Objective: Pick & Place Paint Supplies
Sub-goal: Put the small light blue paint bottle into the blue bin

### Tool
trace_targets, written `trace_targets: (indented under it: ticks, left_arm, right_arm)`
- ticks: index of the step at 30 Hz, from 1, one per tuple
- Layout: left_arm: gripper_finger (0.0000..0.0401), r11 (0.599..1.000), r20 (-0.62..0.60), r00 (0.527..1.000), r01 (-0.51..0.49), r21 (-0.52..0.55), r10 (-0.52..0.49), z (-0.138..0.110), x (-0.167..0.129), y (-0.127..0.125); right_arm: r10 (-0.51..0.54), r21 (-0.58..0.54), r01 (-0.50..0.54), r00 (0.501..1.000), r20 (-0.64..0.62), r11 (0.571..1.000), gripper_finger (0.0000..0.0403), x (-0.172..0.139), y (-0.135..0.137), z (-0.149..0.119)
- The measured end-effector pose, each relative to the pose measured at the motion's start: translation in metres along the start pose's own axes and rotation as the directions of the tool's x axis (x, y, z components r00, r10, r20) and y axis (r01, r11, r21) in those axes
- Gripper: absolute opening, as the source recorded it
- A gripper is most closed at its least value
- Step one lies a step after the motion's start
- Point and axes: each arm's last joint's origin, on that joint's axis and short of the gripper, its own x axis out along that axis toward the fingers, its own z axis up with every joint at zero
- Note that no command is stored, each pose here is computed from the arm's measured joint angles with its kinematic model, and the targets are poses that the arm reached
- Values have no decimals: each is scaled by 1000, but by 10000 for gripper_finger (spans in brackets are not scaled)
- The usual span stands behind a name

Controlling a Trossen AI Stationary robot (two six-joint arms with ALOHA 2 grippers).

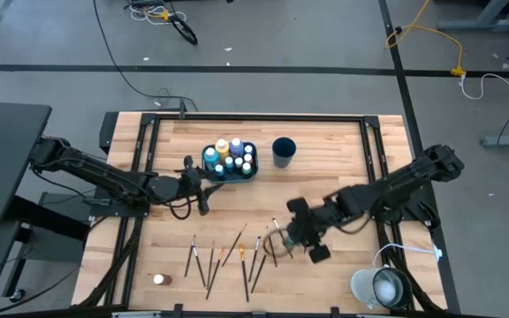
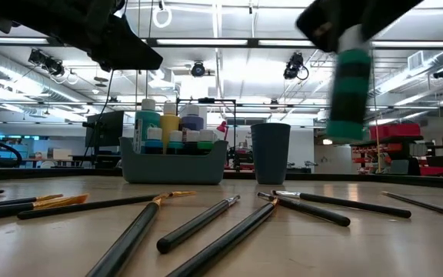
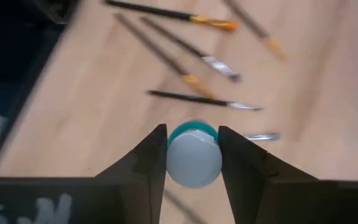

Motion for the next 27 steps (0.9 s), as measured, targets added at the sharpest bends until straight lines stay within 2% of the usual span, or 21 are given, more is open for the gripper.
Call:
trace_targets:
  ticks: [7, 14, 19, 27]
  left_arm:
    - [176, 1000, -1, 1000, 18, 24, -18, 0, 0, -1]
    - [176, 999, 3, 1000, 15, 38, -16, 0, 0, 0]
    - [176, 999, 13, 1000, 15, 33, -15, 2, 0, -1]
    - [176, 999, 12, 1000, 15, 36, -15, 1, 0, -1]
  right_arm:
    - [-101, -83, 110, 989, 109, 990, 122, -8, -52, 12]
    - [-199, -193, 229, 967, 161, 954, 122, -4, -100, 38]
    - [-247, -210, 274, 958, 144, 939, 122, 12, -135, 43]
    - [-326, -189, 362, 924, 198, 913, 122, 30, -177, 44]
